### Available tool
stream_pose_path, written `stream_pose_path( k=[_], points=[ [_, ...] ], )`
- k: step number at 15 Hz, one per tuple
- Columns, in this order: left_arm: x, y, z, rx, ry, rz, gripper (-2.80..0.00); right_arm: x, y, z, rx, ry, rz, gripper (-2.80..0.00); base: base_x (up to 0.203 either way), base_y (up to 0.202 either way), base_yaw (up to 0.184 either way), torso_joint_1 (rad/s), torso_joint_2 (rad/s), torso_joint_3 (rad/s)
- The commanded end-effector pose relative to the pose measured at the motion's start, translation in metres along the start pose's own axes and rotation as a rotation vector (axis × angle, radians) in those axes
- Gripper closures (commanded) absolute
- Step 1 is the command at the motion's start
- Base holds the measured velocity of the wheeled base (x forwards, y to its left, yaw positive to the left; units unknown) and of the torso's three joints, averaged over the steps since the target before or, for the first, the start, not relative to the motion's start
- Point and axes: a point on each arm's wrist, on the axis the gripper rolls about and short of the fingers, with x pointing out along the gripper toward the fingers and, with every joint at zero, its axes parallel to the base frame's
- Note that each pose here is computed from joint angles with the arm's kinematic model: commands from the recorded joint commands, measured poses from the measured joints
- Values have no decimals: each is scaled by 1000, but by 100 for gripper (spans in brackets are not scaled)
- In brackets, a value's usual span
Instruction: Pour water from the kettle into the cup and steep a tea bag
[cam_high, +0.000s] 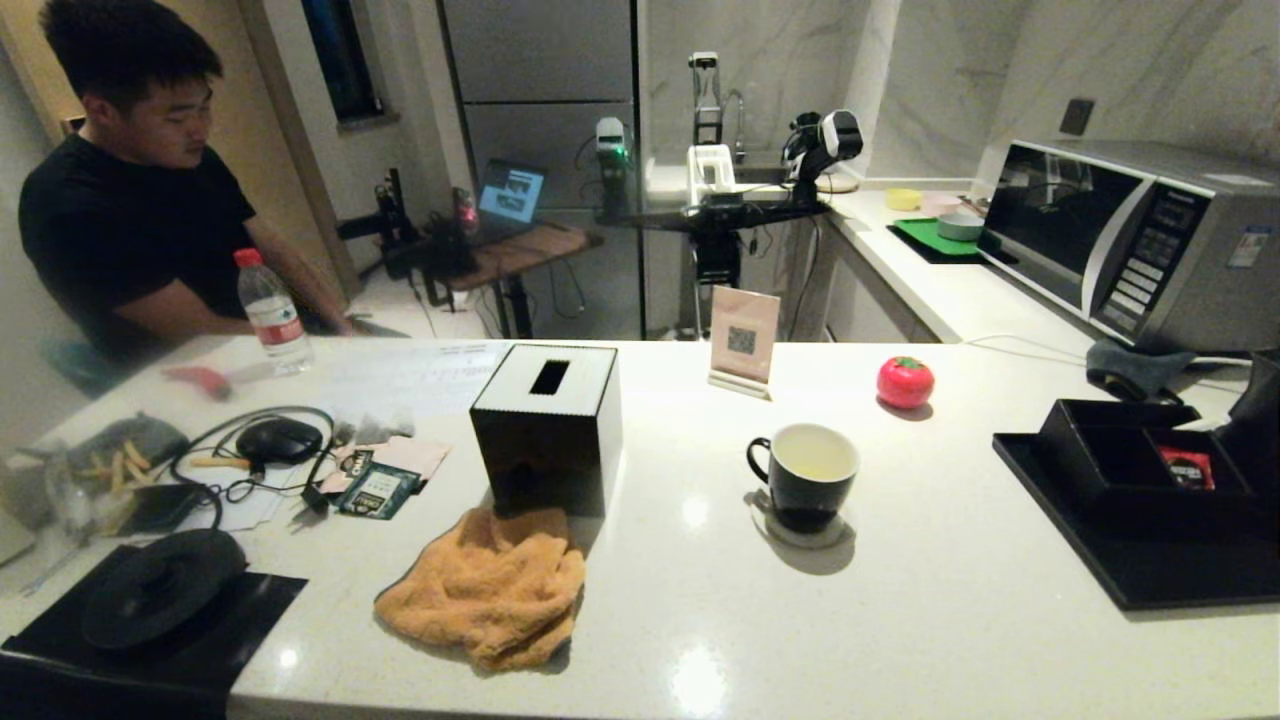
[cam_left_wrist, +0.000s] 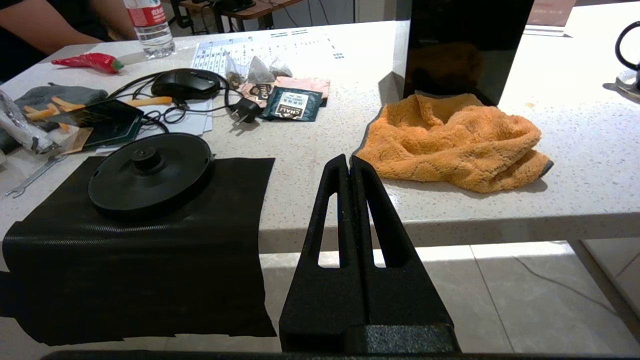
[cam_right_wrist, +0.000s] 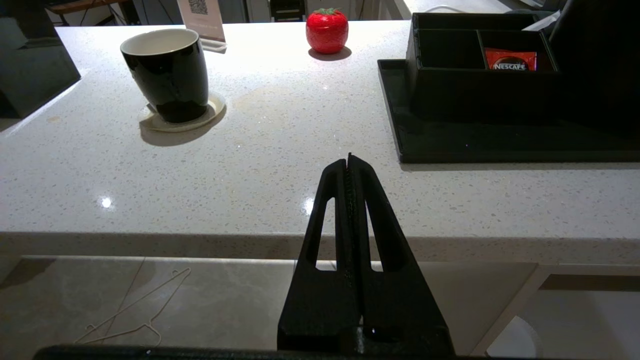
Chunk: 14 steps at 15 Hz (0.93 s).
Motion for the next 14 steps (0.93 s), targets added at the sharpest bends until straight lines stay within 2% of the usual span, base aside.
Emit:
stream_pose_path(
  k=[1,14],
  points=[
    [0,0,0,0,0,0,0,0,0,0,0,0,0,0,0,0,0,0,0,0],
    [0,0,0,0,0,-1,0,0,0,0,12,-1,0,0,0,0,0,0,0,0]
  ],
)
